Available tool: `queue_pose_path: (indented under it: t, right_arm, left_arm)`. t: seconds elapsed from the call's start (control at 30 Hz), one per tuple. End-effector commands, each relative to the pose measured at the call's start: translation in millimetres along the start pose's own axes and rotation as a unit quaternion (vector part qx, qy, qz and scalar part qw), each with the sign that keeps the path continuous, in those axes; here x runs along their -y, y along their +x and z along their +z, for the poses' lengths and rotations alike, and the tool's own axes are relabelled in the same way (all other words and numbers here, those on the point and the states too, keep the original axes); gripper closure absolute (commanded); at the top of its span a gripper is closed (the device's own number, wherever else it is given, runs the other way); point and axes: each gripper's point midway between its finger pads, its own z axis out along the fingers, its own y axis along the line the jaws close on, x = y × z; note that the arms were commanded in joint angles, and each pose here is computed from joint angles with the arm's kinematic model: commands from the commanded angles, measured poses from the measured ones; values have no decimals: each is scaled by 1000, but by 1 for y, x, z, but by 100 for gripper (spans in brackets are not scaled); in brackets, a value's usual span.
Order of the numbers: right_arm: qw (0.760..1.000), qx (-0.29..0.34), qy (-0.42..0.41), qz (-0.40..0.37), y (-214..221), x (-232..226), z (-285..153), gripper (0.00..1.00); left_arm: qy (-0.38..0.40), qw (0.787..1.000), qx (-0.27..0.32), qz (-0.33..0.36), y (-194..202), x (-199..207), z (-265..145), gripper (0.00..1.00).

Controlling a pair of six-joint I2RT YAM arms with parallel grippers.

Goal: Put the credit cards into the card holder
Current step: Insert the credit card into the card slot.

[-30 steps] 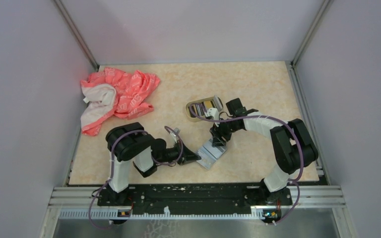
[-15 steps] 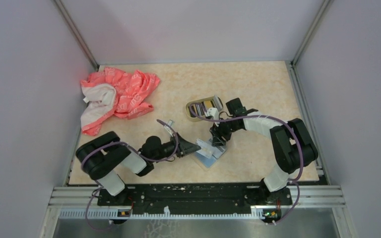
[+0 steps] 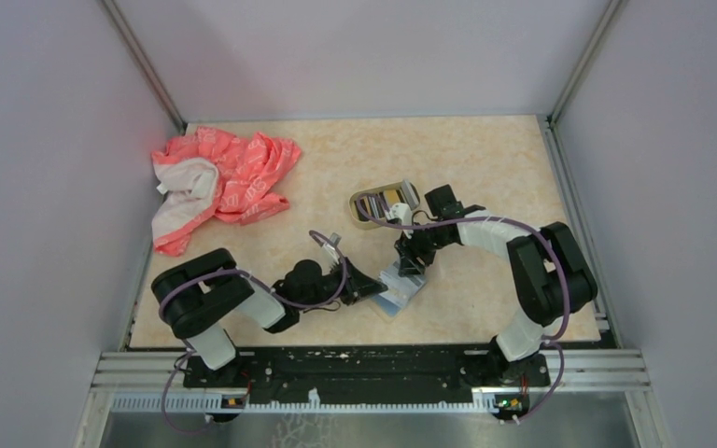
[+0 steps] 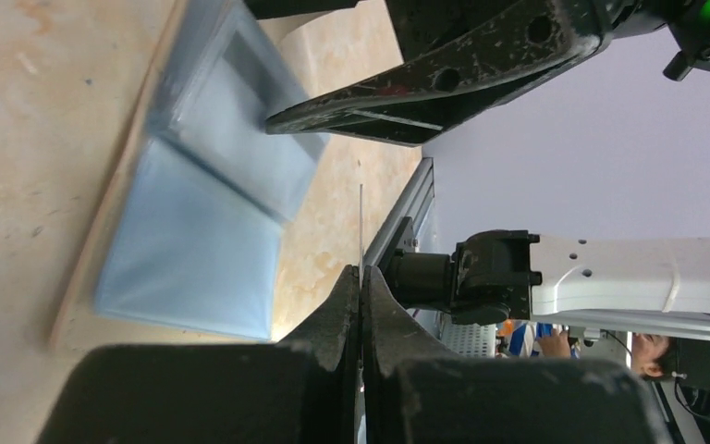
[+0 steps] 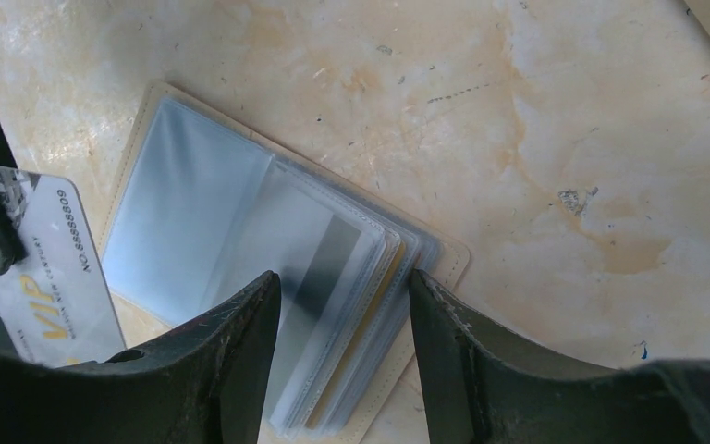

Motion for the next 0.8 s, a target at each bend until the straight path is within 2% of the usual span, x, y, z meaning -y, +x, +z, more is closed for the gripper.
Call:
queue_pose_path:
  t: [0.0, 0.77]
  right_arm:
    - [1000, 6, -14, -1, -7, -3, 4, 47]
    - [1000, 2, -16, 1, -4, -3, 5, 47]
  left_arm:
    - [18, 1000, 25, -4, -5, 4, -7, 100]
    - [12, 999, 13, -31, 8, -22, -9, 100]
